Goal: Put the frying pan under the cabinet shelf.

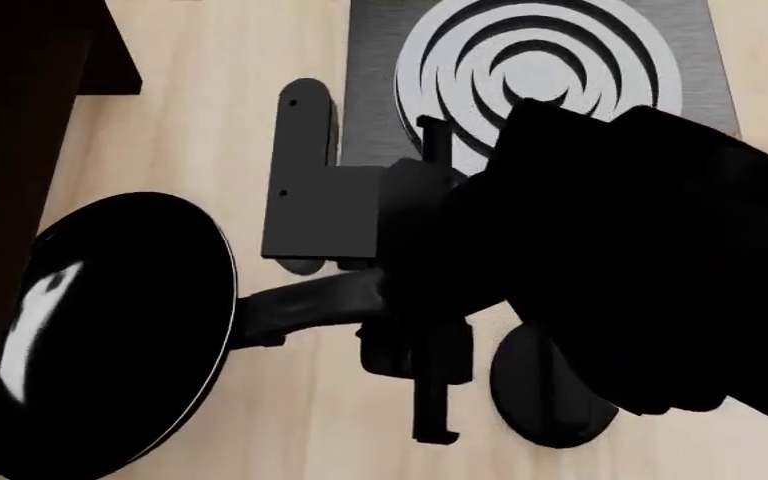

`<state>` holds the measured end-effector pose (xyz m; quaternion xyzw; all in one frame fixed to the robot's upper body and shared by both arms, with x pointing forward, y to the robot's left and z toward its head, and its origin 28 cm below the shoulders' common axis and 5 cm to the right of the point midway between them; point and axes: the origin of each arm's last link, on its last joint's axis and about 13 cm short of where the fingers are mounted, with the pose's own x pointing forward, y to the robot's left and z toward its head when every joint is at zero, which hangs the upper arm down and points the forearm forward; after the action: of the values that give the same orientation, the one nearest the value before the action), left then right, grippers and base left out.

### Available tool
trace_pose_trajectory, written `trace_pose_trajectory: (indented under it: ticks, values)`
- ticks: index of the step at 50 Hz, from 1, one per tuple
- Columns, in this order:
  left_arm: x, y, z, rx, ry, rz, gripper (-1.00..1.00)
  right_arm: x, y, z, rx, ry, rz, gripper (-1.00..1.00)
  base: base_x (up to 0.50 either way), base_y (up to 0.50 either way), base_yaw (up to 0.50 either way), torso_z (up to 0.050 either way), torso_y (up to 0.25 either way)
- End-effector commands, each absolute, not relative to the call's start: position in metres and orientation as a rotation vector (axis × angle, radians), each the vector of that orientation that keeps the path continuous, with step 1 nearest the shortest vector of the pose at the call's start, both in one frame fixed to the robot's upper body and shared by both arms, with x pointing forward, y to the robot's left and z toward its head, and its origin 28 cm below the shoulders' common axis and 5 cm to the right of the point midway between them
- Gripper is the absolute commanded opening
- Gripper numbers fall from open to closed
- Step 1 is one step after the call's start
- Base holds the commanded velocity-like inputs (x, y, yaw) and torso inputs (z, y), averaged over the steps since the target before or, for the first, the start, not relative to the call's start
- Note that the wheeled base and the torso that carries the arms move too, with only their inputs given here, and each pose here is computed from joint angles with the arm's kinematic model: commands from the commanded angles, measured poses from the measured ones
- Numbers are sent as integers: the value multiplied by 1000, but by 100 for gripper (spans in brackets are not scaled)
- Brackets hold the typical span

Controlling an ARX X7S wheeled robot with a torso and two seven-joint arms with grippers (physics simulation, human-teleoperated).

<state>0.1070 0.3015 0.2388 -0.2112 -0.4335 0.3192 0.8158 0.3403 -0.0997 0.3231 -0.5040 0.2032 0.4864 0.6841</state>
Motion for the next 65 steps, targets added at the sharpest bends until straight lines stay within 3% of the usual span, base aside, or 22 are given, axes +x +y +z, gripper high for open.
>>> trace_pose_trajectory:
  ticks: [1,38,65]
  values:
    - [107,301,239,-454,-921,671,100,348,-84,321,-1134,408,1120,-100,0,0,0,0,0]
    - [108,300,239,-459,-911,636,100,399,-64,275,-997,276,1123,-100,0,0,0,0,1]
    - [108,299,239,-459,-905,614,100,420,-26,238,-935,177,1223,-100,0,0,0,1,1]
